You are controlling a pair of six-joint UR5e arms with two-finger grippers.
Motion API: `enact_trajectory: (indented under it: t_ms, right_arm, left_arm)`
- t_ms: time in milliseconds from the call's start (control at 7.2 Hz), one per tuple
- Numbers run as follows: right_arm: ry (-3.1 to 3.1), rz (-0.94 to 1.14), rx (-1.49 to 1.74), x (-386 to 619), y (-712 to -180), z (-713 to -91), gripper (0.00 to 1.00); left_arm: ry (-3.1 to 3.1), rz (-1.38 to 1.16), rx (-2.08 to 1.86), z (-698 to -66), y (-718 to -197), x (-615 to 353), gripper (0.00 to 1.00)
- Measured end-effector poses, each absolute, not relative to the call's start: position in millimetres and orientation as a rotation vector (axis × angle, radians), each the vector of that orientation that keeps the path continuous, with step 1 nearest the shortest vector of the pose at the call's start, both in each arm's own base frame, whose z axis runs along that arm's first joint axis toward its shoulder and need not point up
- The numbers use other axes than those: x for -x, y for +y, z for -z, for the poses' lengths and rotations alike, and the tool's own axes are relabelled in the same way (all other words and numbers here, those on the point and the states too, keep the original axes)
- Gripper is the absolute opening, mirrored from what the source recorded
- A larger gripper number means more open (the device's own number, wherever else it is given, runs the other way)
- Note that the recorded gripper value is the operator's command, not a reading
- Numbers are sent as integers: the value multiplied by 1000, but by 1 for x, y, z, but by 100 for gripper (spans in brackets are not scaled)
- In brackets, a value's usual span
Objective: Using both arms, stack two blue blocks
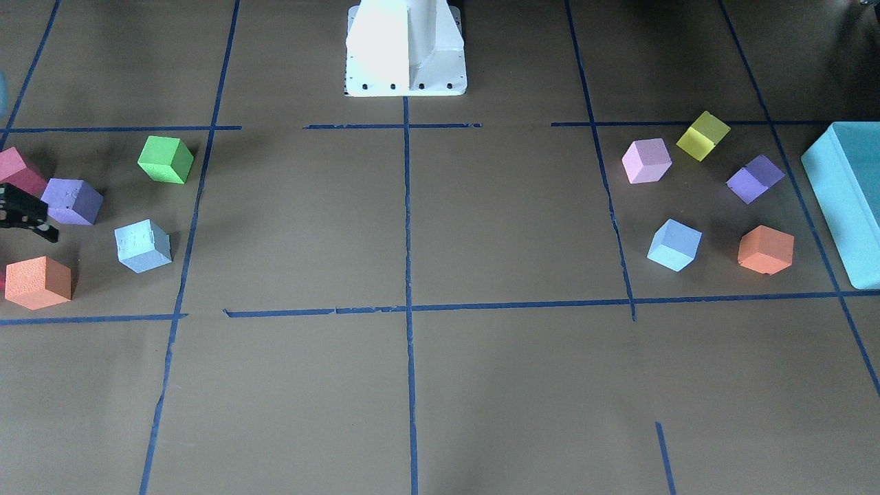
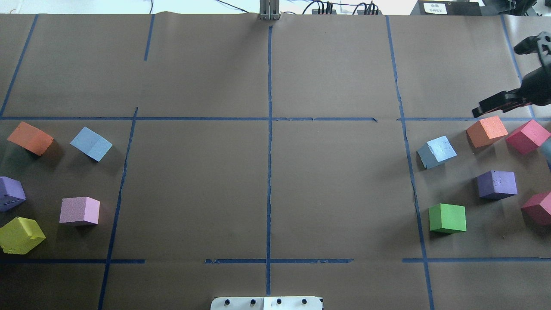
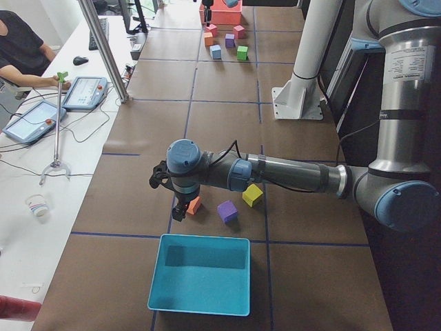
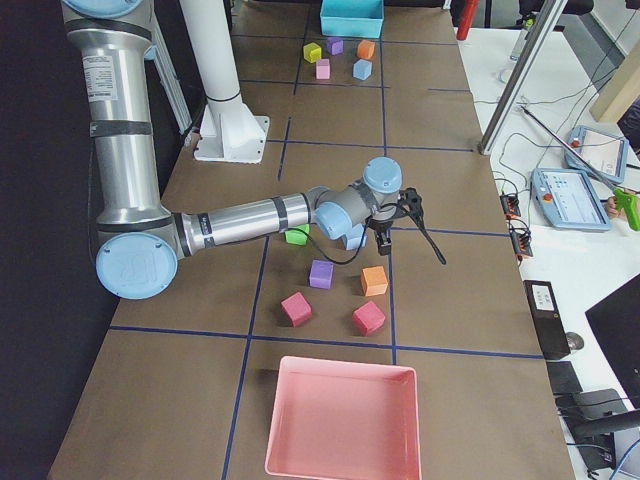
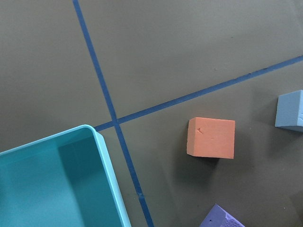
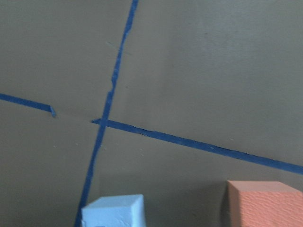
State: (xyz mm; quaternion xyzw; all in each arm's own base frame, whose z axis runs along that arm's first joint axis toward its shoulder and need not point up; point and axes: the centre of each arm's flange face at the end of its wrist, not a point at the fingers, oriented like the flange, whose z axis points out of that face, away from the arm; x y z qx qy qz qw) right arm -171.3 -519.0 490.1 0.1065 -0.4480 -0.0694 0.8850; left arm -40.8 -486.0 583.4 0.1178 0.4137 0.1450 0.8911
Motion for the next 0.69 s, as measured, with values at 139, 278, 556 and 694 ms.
enact_trajectory:
  t_ms: [139, 278, 556, 694]
  right_arm:
    - [-913, 108, -236, 212, -513, -472, 94]
    - [-886, 95, -245, 243, -506, -466, 95]
    - [-858, 145, -220, 285, -488, -476, 98]
    - [-848, 180, -215, 292, -484, -483, 98]
  left_arm:
    - [861, -303, -241, -581, -486, 37, 100]
    - [864, -285, -236, -578, -486, 35, 100]
    - [868, -248, -225, -573, -485, 34, 100]
    - [868, -243, -222, -573, -485, 34, 100]
